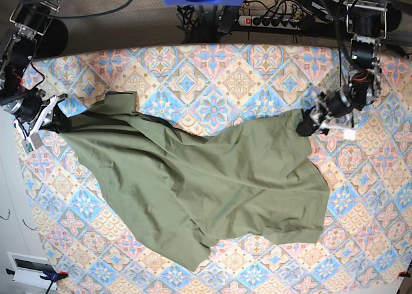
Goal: Layout the t-shirt on the table in an organized manner, then fold the t-shirt properly
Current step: 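Regrasp the shirt edge with the left gripper, then pull the shirt edge taut with both grippers, spreading it flat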
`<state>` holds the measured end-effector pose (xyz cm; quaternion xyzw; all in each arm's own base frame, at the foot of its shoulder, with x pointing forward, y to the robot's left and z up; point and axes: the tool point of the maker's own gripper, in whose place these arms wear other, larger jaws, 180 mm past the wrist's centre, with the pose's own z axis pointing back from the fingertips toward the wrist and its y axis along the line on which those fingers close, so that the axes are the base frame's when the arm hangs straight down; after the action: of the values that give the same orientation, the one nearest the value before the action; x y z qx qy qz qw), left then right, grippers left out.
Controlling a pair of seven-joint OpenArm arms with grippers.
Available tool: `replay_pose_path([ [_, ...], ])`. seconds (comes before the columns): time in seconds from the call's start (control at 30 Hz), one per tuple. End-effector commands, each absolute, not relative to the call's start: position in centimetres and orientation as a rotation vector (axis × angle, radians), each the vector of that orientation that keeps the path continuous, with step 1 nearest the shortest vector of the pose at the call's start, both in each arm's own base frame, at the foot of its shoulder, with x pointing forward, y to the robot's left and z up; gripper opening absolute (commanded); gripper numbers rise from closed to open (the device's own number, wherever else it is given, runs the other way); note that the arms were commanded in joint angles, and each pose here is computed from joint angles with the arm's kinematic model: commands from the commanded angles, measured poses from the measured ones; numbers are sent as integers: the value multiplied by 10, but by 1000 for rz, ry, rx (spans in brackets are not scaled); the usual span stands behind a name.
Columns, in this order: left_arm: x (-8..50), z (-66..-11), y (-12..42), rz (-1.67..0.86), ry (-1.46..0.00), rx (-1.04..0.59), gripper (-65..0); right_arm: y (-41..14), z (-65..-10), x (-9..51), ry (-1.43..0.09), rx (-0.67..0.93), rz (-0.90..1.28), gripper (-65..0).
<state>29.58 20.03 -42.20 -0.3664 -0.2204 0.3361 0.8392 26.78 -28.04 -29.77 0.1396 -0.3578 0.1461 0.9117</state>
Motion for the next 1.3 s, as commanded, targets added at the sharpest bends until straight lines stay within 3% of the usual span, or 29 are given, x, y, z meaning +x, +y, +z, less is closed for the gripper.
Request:
replay_pose_path([
  [0.0, 296, -419, 186, 680, -442, -804, -351, -285, -282, 276, -786, 268, 318, -645],
  [0.1, 299, -419, 170, 677, -432, -838, -353, -286, -282, 276, -787, 267, 317, -645],
  [0.17, 299, -419, 168, 678, -432, -843, -393, -286, -282, 276, -787, 267, 317, -645],
  [0.23, 296, -421, 166, 668, -424, -841, -487, -286, -281, 276, -788, 266, 316, -645],
  [0.3, 295, -421, 169, 668, -426, -836, -644, -286, -281, 276, -788, 266, 316, -645],
  [0.53, 290, -413, 221, 658, -465, -726, -650, -286, -282, 275, -784, 268, 316, -645],
  [0.8, 267, -368, 253, 546, -510, -667, -650, -284, -297, 261, -730, 278, 314, -646],
  [1.27, 209, -355, 299, 549, -479, -532, -650, -285, -353, 174, -470, 306, 275, -646],
])
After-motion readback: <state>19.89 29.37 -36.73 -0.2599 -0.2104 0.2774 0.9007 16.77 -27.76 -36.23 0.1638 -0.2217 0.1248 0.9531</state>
